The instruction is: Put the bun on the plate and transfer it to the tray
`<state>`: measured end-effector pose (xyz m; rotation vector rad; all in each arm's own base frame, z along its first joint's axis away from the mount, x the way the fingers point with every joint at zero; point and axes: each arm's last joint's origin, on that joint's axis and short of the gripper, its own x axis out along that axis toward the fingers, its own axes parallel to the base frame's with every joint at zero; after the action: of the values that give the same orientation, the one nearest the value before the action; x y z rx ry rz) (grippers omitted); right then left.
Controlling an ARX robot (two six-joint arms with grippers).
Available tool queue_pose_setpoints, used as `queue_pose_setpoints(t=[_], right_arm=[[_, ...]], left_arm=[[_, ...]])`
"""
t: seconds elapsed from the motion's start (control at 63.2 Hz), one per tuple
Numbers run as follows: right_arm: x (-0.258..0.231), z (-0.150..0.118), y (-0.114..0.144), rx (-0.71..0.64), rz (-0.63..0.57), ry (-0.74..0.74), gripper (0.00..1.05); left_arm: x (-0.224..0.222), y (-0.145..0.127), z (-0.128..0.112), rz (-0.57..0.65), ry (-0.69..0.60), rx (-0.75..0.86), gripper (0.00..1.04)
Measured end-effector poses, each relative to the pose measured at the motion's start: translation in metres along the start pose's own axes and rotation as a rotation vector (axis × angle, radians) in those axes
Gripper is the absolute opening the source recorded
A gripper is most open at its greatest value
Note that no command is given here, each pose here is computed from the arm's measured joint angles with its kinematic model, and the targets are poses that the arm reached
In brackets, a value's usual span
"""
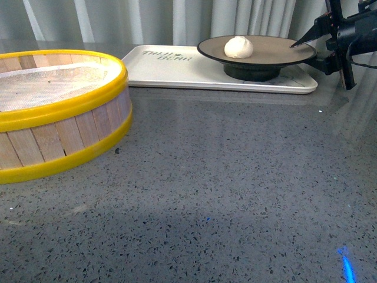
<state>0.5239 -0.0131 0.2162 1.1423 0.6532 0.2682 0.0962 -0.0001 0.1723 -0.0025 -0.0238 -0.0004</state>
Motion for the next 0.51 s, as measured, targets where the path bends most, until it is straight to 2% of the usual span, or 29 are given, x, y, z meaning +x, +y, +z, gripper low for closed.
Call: queue_pose_setpoints(t=[0.158,0.19,0.332,0.506], right_arm=[[-0.001,0.001,0.000,0.000,0.001,-0.001,0.65],[-0.001,0.001,0.000,0.001,0.001,-0.002,0.69],[-0.004,0.004,0.003,-0.002,0.012,-0.010,0.97],[-0.018,0.005,0.011,-0.021,0.043,-0.032,0.96]], left_arm=[[0.000,0.000,0.000,0.000,0.000,0.000,0.98],[0.000,0.000,0.000,0.000,0.000,0.000,0.98],[0.000,0.000,0.000,0.000,0.000,0.000,0.98],[0.000,0.000,0.000,0.000,0.000,0.000,0.98]])
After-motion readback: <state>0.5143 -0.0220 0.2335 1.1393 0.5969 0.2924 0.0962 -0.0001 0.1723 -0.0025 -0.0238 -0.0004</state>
